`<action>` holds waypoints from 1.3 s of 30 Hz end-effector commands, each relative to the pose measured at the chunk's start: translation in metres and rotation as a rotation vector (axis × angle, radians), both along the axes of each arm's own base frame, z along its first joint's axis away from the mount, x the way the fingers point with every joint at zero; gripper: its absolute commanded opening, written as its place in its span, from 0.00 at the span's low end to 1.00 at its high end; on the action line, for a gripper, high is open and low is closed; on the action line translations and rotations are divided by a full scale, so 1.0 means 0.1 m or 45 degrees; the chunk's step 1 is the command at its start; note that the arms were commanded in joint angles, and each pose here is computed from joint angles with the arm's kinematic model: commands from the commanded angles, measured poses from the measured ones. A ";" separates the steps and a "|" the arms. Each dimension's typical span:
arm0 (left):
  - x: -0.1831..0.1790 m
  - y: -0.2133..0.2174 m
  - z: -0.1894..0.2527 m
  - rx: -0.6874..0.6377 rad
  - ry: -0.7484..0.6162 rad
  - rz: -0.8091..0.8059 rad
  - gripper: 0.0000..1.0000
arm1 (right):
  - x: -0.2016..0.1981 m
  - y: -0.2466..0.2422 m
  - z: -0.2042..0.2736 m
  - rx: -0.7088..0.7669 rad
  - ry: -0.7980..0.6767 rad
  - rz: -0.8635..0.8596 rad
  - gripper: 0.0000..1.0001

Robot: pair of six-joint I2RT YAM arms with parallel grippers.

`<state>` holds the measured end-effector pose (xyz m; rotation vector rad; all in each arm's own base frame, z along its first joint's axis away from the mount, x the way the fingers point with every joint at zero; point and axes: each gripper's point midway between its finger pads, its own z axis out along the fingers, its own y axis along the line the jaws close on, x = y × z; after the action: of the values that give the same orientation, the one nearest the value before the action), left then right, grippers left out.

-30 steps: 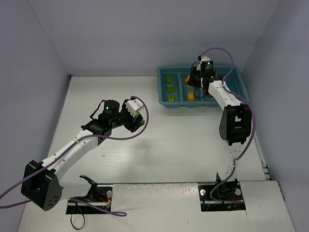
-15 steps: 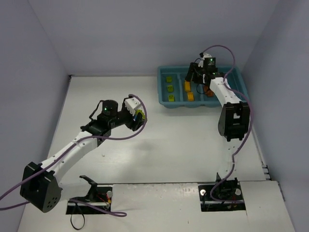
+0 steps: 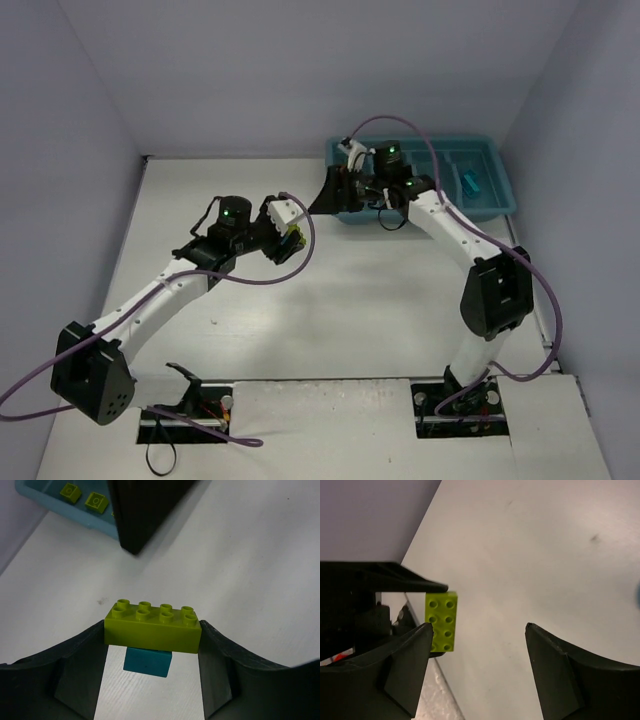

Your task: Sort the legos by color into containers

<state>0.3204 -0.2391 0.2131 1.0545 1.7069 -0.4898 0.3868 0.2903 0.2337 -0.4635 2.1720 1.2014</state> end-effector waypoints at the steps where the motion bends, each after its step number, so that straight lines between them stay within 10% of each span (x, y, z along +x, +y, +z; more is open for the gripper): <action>1: 0.09 -0.02 0.42 0.006 -0.185 -0.036 0.00 | -0.39 0.24 0.10 0.078 0.043 0.153 0.72; 16: 0.08 -0.09 0.48 -0.022 -0.171 -0.069 0.00 | -0.81 0.68 0.05 0.063 0.040 0.318 0.64; 27: 0.07 -0.09 0.45 -0.019 -0.162 -0.069 0.00 | -0.83 0.78 0.00 0.057 0.051 0.341 0.03; 30: 0.08 -0.05 0.41 -0.019 -0.150 -0.033 0.28 | -0.78 0.75 -0.01 0.043 0.035 0.316 0.00; 32: 0.10 0.00 0.40 -0.017 -0.147 0.013 0.80 | -0.72 0.70 -0.02 0.033 0.027 0.285 0.00; 39: 0.10 0.25 0.35 0.027 -0.169 0.104 0.84 | -0.49 0.39 0.02 0.060 0.022 0.224 0.00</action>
<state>0.3243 -0.2220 0.2159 1.0513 1.7257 -0.3926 0.3223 0.3402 0.2072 -0.6138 2.2692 1.3348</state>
